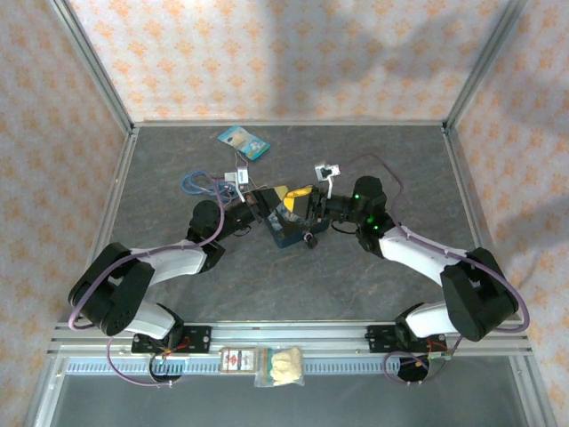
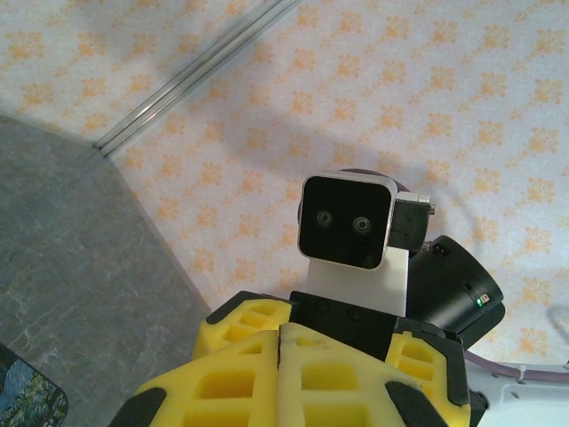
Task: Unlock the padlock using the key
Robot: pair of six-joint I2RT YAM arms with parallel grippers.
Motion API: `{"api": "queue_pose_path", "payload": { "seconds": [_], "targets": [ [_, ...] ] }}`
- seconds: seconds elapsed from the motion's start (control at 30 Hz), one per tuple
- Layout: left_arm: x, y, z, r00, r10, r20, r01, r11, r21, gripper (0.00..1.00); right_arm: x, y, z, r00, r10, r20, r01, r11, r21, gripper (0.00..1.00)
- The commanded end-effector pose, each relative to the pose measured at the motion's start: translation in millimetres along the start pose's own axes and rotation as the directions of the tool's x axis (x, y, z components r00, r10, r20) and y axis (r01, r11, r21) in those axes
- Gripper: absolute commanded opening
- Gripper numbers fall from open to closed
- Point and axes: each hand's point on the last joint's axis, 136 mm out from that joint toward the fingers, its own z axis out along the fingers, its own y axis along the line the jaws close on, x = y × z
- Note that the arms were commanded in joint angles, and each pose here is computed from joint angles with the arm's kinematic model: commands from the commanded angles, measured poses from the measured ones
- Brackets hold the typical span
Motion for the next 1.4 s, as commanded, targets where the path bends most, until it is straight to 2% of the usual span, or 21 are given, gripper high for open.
{"api": "queue_pose_path", "payload": {
  "seconds": [0.0,0.1,0.2,0.4,0.5,0.63,0.77,0.9,1.0,1.17,1.37],
  "targets": [
    [-8,-16,3,0.999,0.011,0.032,-0.013,0.998,0.068,0.0,-8,15,-2,0.999,-0.036,0.015,0.037,0.998,-0.056,0.43],
    [-8,-18,3,0.999,0.007,0.035,-0.01,0.997,0.075,0.0,-6,13,-1,1.0,-0.023,0.01,0.023,0.998,-0.06,0.33],
    [-9,-19,2,0.999,0.008,0.041,-0.011,0.997,0.074,0.0,-4,11,-1,1.0,-0.018,0.011,0.018,0.998,-0.054,0.31],
    [-12,-20,1,0.998,0.018,0.054,-0.022,0.998,0.067,0.0,0,7,-3,1.0,-0.023,0.007,0.023,0.999,-0.024,0.43],
    [-14,-22,1,0.998,0.017,0.059,-0.022,0.997,0.075,0.0,2,4,-4,1.0,-0.016,0.006,0.016,1.0,-0.014,0.43],
    [-14,-23,0,0.998,0.011,0.059,-0.016,0.997,0.079,0.0,2,2,-4,1.0,-0.017,0.01,0.017,1.0,-0.007,0.39],
    [-14,-24,-1,0.998,0.012,0.063,-0.017,0.997,0.079,0.0,2,1,-3,1.0,-0.015,0.011,0.015,1.0,-0.005,0.27],
    [-15,-24,-3,0.998,0.017,0.068,-0.021,0.997,0.072,0.0,2,-1,-5,1.0,-0.013,0.014,0.013,1.0,0.002,0.22],
    [-15,-24,-3,0.997,0.022,0.07,-0.027,0.997,0.068,0.0,1,-2,-6,1.0,-0.012,0.017,0.012,1.0,0.009,0.2],
    [-16,-25,-3,0.997,0.024,0.071,-0.029,0.997,0.07,0.0,2,-3,-7,1.0,-0.009,0.018,0.009,1.0,0.014,0.29],
    [-14,-26,-2,0.998,0.02,0.064,-0.025,0.997,0.078,0.0,-1,0,-7,0.999,-0.022,0.029,0.021,1.0,0.005,0.16]
  ]
}}
